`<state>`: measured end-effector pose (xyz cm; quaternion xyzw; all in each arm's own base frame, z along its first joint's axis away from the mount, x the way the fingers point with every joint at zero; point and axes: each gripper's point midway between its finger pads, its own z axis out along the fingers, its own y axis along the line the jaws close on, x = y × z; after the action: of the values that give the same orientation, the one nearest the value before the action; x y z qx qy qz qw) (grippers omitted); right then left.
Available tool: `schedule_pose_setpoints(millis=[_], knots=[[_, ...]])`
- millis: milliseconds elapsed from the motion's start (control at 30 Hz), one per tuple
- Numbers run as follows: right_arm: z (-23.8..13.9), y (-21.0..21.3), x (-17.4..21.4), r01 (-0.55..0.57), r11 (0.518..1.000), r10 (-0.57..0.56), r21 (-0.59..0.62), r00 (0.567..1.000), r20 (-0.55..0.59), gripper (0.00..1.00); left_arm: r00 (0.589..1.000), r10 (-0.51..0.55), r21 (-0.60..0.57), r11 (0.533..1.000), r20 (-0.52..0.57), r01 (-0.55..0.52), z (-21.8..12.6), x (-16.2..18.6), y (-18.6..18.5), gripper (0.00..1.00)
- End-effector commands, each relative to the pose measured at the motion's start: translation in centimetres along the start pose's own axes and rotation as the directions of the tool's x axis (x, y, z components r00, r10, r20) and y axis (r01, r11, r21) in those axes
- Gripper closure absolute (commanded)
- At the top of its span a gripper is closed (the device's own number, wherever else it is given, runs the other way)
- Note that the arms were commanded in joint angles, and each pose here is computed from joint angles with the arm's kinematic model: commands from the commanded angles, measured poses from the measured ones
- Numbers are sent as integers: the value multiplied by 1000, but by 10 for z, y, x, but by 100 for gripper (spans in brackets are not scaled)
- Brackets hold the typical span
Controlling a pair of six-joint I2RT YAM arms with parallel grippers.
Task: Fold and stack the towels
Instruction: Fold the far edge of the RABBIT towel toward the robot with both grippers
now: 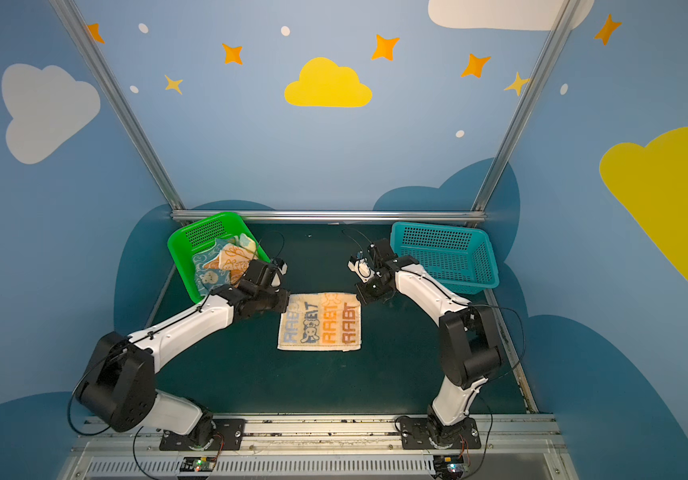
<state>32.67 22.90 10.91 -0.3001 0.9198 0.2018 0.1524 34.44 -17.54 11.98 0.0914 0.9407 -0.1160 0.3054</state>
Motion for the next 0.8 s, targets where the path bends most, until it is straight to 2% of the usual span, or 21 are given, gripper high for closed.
schedule_pose_setpoints(millis=[0,267,500,767], knots=[[-3,14,20,-46,998,44,-39,998,-50,100,1000,-26,-18,1000,-5,26,-10,8,2,96],[1,29,51,-88,994,82,-58,992,-91,100,995,-67,-28,997,-68,65,-8,35,-2,96],[7,37,69,-108,992,99,-67,987,-125,100,995,-71,-27,997,-73,69,-14,52,-7,96],[20,46,75,-114,991,101,-76,982,-158,100,992,-90,-14,996,-87,89,-13,70,-9,96]])
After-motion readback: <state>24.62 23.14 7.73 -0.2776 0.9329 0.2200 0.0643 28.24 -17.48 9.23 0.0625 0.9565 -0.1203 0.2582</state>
